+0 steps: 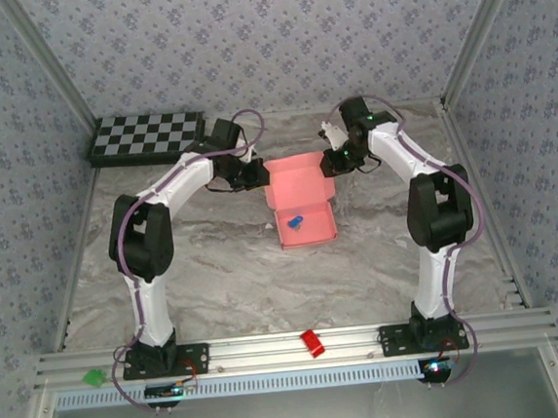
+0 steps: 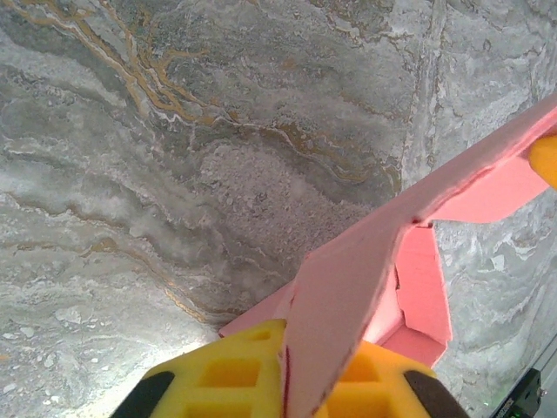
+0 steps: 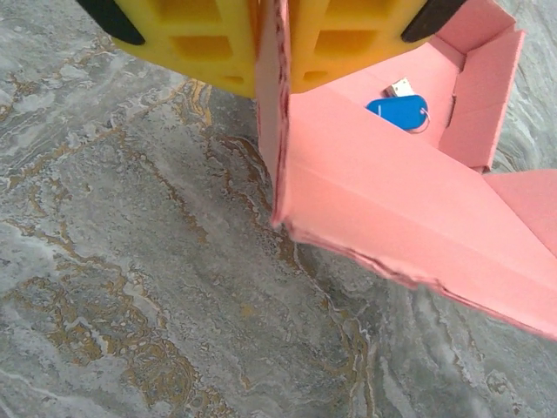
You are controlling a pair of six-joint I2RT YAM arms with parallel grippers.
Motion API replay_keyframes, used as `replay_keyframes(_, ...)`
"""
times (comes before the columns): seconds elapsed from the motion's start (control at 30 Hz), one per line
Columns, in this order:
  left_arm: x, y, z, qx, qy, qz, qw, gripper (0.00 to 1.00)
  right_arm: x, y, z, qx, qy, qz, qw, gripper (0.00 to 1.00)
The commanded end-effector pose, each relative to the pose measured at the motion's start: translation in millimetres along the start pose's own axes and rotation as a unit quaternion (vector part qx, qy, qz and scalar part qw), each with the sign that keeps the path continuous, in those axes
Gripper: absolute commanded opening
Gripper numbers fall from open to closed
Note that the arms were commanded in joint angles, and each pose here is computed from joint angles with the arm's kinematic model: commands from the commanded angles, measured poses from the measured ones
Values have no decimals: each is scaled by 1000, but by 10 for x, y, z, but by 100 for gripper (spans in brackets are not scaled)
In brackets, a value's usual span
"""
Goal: Fold the paper box
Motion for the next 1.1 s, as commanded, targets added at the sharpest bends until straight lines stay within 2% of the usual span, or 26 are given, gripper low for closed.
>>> replay_keyframes(0.0,-51,-80,-28,-2,-1,16,1000,6,-14,30,-32,11,1,-8,1000,12)
replay_keyframes(0.13,-121,-91,-77,-13,-16,26,999,4,-45,50,-64,32,-22,-9,999,9)
replay_keyframes(0.43,-336,-114,-193,-76,-77,79,991,0,-145,139,-171,82,-123,2,989,5)
replay_keyframes(0.87,-460,-271,-400,-88,-147,112,979,0,-174,208,-359,130,-217,6,967,4)
replay_keyframes(1.07,-428,-243,-351,-79,-166,105,977,0,-184,201,-317,137,-247,14,959,4)
Point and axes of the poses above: each hand's point on the last joint's axis, 136 mm out from that joint toward the fingers, its own z axis out along the fingers, its own y axis along the line the jaws close on, x = y × z, the point moved 3 cm from there along -z, back along the fingers, and after that the axes turned 7 degrees about z, right-handed, at the moved point
